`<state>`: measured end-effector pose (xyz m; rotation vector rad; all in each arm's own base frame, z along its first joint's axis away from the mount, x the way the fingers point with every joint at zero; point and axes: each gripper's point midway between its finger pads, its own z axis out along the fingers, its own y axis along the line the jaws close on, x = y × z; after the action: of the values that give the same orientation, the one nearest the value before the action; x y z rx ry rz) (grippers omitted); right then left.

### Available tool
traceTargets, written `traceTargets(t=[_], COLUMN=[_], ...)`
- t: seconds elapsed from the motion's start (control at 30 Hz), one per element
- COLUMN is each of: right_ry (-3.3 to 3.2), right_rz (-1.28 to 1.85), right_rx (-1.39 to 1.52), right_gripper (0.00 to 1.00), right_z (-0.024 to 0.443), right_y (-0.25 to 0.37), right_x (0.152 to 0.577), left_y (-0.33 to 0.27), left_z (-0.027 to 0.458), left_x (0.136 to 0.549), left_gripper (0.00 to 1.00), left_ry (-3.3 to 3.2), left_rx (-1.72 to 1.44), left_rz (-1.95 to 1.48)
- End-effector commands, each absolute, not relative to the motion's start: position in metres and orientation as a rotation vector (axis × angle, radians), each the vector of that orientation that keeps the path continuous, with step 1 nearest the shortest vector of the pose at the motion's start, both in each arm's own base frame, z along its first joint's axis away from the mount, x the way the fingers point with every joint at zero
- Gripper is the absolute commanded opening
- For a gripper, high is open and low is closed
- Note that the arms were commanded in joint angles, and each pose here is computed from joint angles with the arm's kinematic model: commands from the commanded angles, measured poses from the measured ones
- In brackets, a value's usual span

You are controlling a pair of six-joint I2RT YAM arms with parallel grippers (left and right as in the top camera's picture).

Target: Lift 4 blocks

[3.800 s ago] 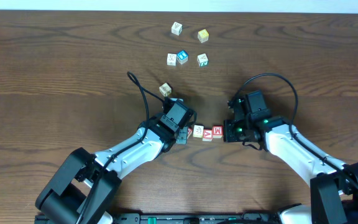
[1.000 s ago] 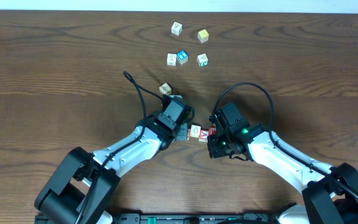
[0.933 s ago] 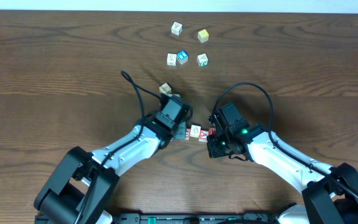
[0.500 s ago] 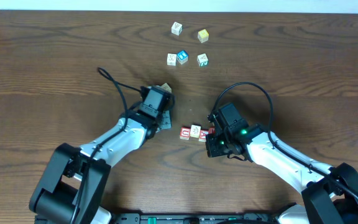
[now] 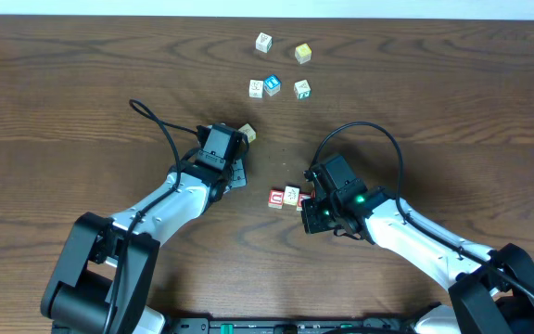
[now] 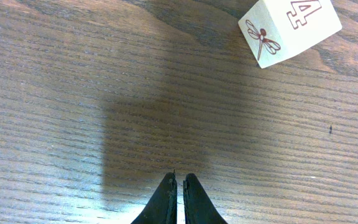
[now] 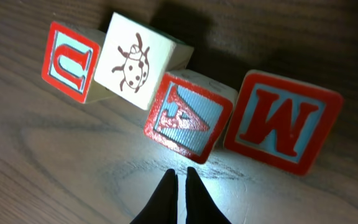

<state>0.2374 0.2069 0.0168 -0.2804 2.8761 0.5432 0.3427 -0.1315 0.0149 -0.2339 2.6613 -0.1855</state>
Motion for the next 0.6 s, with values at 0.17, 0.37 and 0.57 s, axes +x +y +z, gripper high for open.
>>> traceTargets(t=[0.17,0.37,0.57], right_ry=[2.873,2.862,2.855], right_rz=[0.488,0.495,0.499], right_rx=[-0.260,-0.260,-0.262], right_gripper=[0.06,0.02,0.01], right_z=[0.0126,0.0136,0.0142], right_y=[0.2032,0.2046,0.2056], right_x=[0.2403,0.2425,0.2438], left_y=[-0.1252,-0.1252,-0.1252], left_z=[0.0099,0.0099,0.0099], left_x=[0.3401,0.3402,0.3402], left_gripper=[0.08,0.07,0.07], left_ry=[2.670,2.669,2.669], left_rx=[-0.237,-0.237,-0.237], left_rz=[-0.149,-0.149,-0.149])
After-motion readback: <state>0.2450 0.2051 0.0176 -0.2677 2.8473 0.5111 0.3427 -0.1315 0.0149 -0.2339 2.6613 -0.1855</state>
